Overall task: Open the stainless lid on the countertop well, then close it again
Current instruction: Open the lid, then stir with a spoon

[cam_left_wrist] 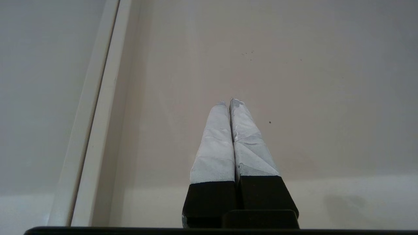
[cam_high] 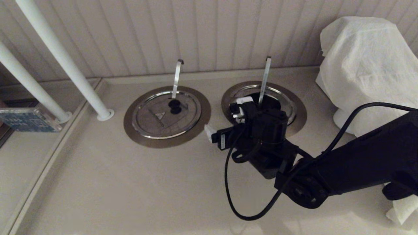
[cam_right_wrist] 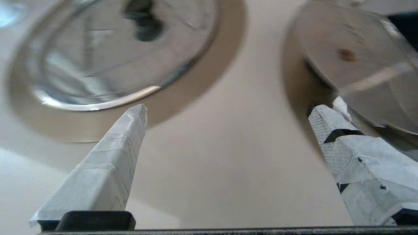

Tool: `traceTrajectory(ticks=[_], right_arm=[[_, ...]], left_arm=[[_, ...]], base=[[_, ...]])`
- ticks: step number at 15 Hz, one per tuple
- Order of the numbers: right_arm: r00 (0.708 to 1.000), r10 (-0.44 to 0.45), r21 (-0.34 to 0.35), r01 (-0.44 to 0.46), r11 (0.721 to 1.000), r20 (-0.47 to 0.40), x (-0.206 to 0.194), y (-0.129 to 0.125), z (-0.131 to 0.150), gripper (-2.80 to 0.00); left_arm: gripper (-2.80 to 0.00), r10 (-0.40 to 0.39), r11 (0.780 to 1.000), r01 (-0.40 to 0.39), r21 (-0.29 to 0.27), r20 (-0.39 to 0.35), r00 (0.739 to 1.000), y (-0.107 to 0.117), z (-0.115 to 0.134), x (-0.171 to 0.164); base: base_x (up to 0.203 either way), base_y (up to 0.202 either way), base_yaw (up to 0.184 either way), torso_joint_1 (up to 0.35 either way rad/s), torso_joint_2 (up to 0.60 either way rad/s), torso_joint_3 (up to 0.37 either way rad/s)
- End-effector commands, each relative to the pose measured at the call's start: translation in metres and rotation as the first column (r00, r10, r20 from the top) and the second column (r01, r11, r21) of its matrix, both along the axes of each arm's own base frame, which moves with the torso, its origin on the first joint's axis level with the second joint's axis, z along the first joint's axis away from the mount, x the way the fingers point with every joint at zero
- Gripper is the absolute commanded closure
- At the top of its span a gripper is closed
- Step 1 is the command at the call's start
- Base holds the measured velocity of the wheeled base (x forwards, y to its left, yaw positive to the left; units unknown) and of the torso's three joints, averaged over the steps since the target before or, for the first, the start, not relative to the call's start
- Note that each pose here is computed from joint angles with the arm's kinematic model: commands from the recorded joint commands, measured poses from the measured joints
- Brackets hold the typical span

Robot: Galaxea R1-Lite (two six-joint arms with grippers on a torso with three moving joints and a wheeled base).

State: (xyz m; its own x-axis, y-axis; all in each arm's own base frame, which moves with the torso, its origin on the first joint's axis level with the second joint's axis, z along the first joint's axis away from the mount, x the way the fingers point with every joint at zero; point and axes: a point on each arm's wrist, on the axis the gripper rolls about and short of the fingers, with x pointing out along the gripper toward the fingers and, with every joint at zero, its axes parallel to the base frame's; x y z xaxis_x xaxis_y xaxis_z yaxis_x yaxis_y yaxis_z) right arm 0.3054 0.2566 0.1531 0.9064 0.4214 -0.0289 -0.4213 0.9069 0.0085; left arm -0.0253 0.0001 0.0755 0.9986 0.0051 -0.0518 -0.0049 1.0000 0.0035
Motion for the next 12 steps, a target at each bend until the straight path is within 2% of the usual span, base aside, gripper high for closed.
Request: traceTrajectory(ticks=[1,5,8,9,10,12], right_arm=[[1.0,0.015,0.023,-0.016,1.0,0.024,-0.009,0.001,0.013,-2.8],[0.995,0.044,0.085,-0.052,0.995,0.087,-0.041,-0.013,0.07,-2.8],[0.995,0.043,0.132,-0.055,0.99,0.09,-0.064,-0.036,0.111,-2.8],[0.996,0.022,0.134,-0.034,0.99,0.09,-0.06,-0.042,0.115,-2.8],[0.994,-0.041,0.129,0.028,0.991,0.097,-0.043,-0.054,0.116,-2.8],[0.973,-0.214,0.109,0.204,0.973,0.088,0.011,-0.091,0.108,-2.8]], left_arm=[[0.0,0.001,1.0,-0.001,0.0,0.0,1.0,0.0,0.0,0.0],[0.0,0.001,1.0,-0.001,0.0,0.0,1.0,0.0,0.0,0.0],[0.0,0.001,1.0,-0.001,0.0,0.0,1.0,0.0,0.0,0.0],[0.0,0.001,1.0,-0.001,0.0,0.0,1.0,0.0,0.0,0.0],[0.0,0.001,1.0,-0.001,0.0,0.001,1.0,0.0,0.0,0.0],[0.0,0.001,1.0,-0.001,0.0,0.0,1.0,0.0,0.0,0.0]], base=[[0.0,0.0,0.0,0.0,0.0,0.0],[0.0,0.0,0.0,0.0,0.0,0.0],[0.0,0.0,0.0,0.0,0.0,0.0],[0.0,0.0,0.0,0.0,0.0,0.0],[0.0,0.0,0.0,0.0,0.0,0.0],[0.0,0.0,0.0,0.0,0.0,0.0]])
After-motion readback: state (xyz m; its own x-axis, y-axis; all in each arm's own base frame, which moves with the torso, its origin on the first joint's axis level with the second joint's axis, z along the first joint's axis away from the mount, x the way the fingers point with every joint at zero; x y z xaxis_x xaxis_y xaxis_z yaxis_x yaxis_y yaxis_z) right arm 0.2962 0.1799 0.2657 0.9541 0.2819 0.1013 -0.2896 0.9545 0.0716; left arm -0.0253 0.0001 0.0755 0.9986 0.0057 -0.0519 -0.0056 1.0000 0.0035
